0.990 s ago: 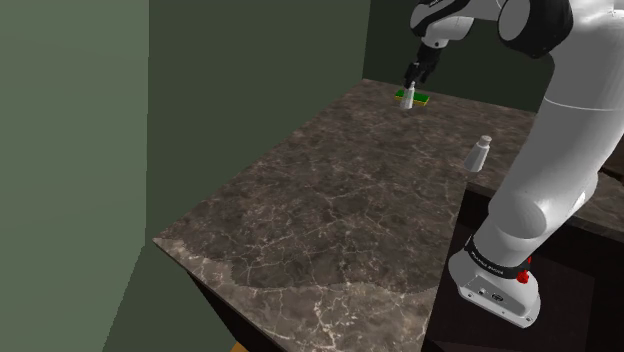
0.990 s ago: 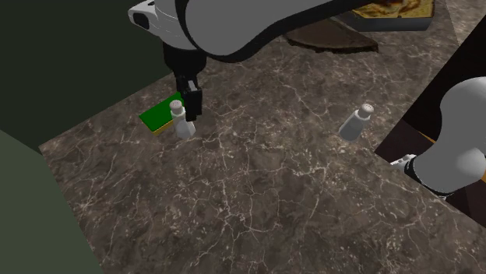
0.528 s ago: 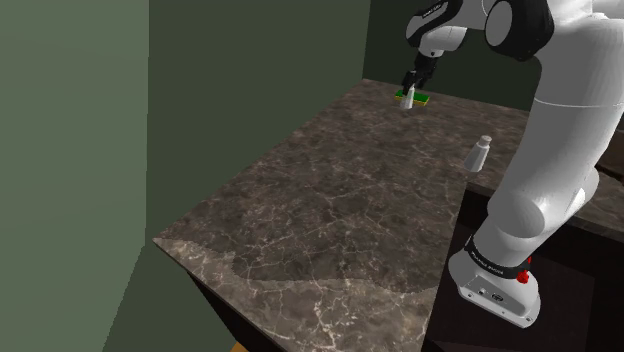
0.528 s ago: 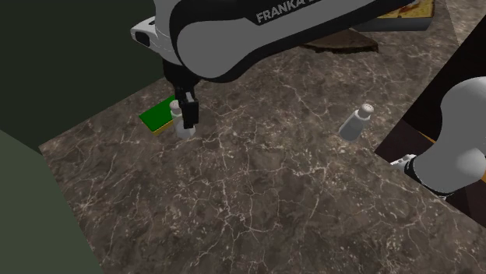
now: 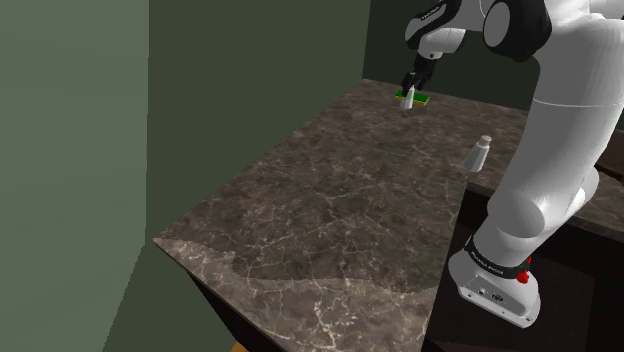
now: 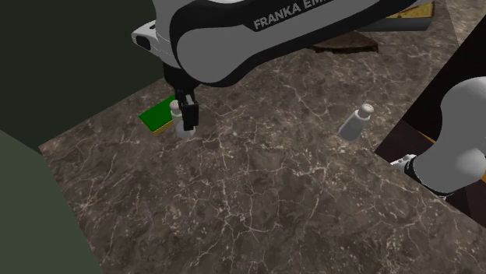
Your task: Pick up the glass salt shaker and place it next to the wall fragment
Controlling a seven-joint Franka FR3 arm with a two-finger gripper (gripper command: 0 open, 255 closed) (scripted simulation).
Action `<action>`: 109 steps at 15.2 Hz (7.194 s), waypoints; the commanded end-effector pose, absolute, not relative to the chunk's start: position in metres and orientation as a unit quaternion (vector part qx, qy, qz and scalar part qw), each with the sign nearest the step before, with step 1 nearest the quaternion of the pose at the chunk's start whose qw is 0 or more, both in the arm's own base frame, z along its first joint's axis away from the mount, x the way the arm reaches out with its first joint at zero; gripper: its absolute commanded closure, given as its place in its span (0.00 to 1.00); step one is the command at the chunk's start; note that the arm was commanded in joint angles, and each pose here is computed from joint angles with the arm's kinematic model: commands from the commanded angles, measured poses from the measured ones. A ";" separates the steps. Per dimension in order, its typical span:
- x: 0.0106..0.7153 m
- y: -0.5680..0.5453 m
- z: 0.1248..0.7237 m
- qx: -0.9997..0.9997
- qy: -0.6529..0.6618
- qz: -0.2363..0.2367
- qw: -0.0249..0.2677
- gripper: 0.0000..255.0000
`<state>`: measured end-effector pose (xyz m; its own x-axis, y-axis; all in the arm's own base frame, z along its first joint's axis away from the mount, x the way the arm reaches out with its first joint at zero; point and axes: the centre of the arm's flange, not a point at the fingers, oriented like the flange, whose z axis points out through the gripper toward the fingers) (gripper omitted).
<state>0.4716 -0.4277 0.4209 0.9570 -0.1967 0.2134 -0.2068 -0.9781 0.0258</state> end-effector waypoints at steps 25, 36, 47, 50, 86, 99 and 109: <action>0.472 -0.428 0.500 0.989 -0.102 0.105 0.024 1.00; 0.472 -0.428 0.558 0.989 -0.102 0.105 0.024 1.00; 0.446 -0.422 0.601 0.989 -0.102 0.105 0.024 1.00; 0.407 -0.414 0.601 0.989 -0.102 0.105 0.024 1.00; -0.058 -0.315 0.603 0.989 -0.102 0.105 0.024 1.00; -0.112 -0.303 0.556 0.989 -0.102 0.105 0.024 1.00; -0.112 -0.303 0.503 0.989 -0.102 0.105 0.024 1.00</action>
<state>-0.1124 -0.3021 0.5088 0.9569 -0.1968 0.2133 -0.2069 -0.9780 0.0256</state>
